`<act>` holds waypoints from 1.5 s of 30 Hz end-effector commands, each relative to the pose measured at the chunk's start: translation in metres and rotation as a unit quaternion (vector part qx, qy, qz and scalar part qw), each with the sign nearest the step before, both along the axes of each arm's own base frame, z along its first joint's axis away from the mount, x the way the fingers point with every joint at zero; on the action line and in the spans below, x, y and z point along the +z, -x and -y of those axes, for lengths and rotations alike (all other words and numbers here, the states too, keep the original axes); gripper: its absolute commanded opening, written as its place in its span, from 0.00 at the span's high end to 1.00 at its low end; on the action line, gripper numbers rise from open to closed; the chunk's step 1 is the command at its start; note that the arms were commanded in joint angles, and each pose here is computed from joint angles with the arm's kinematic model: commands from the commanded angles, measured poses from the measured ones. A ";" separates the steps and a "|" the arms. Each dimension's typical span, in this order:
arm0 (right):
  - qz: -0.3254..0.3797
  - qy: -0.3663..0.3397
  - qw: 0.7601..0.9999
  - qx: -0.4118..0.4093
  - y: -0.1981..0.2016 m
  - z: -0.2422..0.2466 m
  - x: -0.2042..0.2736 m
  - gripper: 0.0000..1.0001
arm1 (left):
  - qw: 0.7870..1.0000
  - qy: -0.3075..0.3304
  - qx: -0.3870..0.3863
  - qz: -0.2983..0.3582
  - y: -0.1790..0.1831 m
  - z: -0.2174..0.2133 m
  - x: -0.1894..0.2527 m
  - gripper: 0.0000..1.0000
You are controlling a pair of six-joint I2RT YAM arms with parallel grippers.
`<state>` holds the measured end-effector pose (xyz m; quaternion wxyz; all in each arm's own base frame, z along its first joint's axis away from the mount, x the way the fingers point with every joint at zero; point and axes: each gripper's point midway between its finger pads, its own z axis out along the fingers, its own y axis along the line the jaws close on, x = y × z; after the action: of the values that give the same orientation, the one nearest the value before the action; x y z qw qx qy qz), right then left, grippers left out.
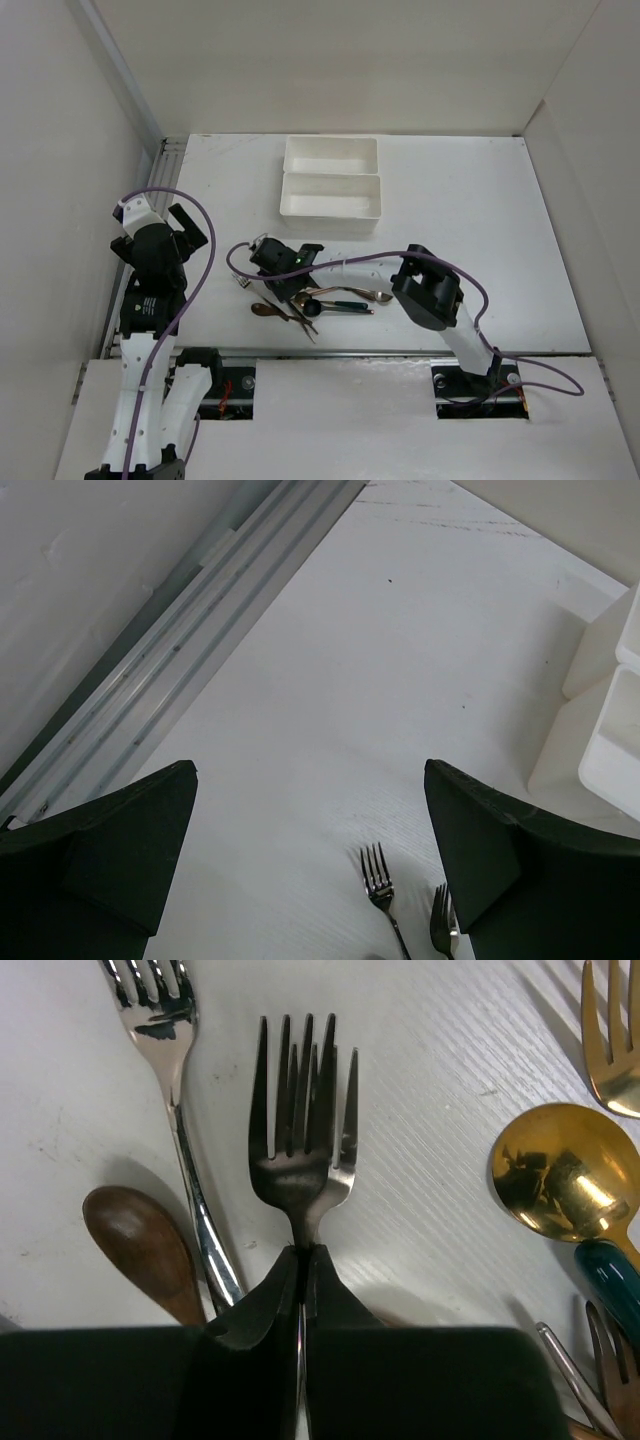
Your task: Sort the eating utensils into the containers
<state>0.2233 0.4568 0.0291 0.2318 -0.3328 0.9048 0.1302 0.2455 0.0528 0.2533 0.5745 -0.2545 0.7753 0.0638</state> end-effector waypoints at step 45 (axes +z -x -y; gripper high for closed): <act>-0.017 -0.032 0.998 0.052 0.001 0.004 0.027 0.78 | 1.000 -0.002 -0.002 -0.009 -0.004 0.000 -0.008 0.05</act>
<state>0.2269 0.4506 0.0516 0.2208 -0.3639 0.8902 0.1622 0.2482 0.0515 0.2419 0.5602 -0.2497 0.7871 0.0664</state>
